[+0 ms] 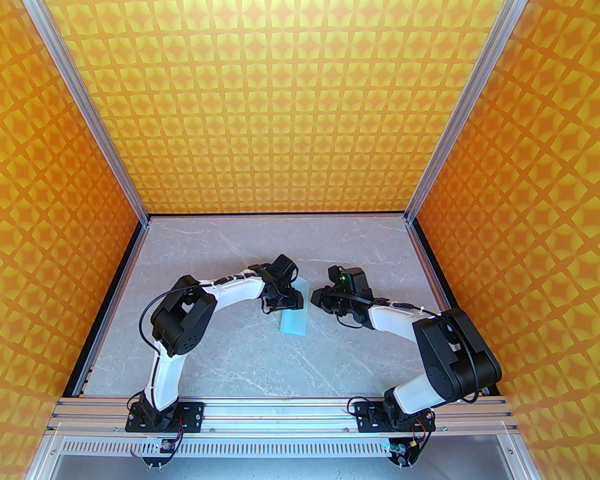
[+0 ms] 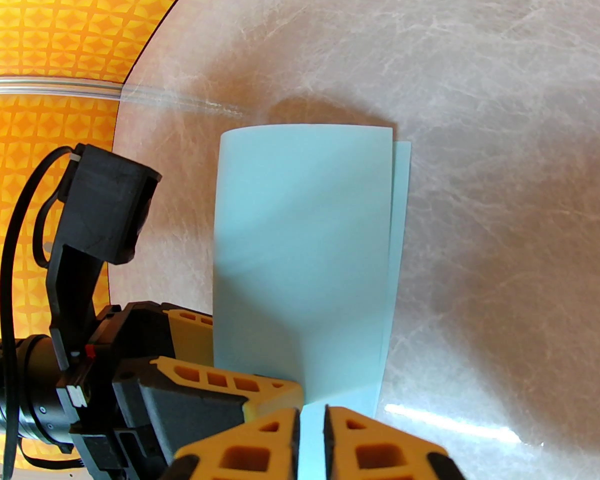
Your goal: Fold a paper plane with a square sheet of paper (fold left side to right side)
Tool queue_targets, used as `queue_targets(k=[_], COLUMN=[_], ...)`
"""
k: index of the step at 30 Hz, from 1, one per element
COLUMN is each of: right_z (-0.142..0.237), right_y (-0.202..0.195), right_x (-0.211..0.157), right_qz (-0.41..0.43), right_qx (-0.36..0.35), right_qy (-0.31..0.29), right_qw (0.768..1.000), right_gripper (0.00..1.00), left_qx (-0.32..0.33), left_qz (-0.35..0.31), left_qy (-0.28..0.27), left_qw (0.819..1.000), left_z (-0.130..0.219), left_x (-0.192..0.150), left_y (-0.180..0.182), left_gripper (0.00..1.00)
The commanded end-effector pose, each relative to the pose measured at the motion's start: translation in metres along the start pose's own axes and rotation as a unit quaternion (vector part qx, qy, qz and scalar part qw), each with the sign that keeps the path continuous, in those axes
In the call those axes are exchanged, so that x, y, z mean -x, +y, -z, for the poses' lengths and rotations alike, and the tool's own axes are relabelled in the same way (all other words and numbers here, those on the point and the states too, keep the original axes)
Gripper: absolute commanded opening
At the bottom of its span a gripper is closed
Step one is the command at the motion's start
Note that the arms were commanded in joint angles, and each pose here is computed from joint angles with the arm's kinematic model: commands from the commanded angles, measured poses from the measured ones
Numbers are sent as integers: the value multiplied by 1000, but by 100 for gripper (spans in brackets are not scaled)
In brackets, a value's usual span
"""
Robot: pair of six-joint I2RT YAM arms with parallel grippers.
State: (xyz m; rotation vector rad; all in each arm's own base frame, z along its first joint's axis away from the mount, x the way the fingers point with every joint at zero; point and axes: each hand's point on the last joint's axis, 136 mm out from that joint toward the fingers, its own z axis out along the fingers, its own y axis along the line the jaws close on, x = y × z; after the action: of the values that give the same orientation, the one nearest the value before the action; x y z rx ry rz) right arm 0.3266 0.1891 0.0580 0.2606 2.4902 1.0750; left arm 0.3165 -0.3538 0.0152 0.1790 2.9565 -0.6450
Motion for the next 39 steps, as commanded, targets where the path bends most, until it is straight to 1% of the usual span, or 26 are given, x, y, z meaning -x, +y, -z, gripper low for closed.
queue_targets(k=[1,6,15,26,27,28,29,32,39], right_z=[-2,-1,-1,-1,-1,-1,-1,-1,-2], right_y=[-2,-2,-2,-3,-3,-3,-3,-4,-3], right_x=[2,2,2,1,1,1,1,1,2], right_qz=[-2,0,0,0,0,0,-1,-1,-2], right_qx=[2,-1,-2,-3,-2,-2,-4,-4,-1], right_qy=[2,1,1,3,2,2,2,3,3], right_qw=[1000,1000,1000,1000,1000,1000,1000,1000,1000], right_gripper=[16,16,16,16,16,16,16,16,15], left_qx=[64,69,70,71,71,70,69,70,68], left_qz=[-29,-41,-60,-69,-68,-67,-66,-65,-60], left_qy=[37,44,48,56,56,56,56,56,54], left_qw=[997,996,995,994,994,994,994,994,994], left_z=[-72,-72,-68,-63,-63,-63,-63,-63,-65], left_x=[-30,-34,-31,-27,-26,-26,-25,-25,-25], left_y=[46,50,48,53,54,54,54,54,53], left_gripper=[56,56,55,54,53,49,48,51,52])
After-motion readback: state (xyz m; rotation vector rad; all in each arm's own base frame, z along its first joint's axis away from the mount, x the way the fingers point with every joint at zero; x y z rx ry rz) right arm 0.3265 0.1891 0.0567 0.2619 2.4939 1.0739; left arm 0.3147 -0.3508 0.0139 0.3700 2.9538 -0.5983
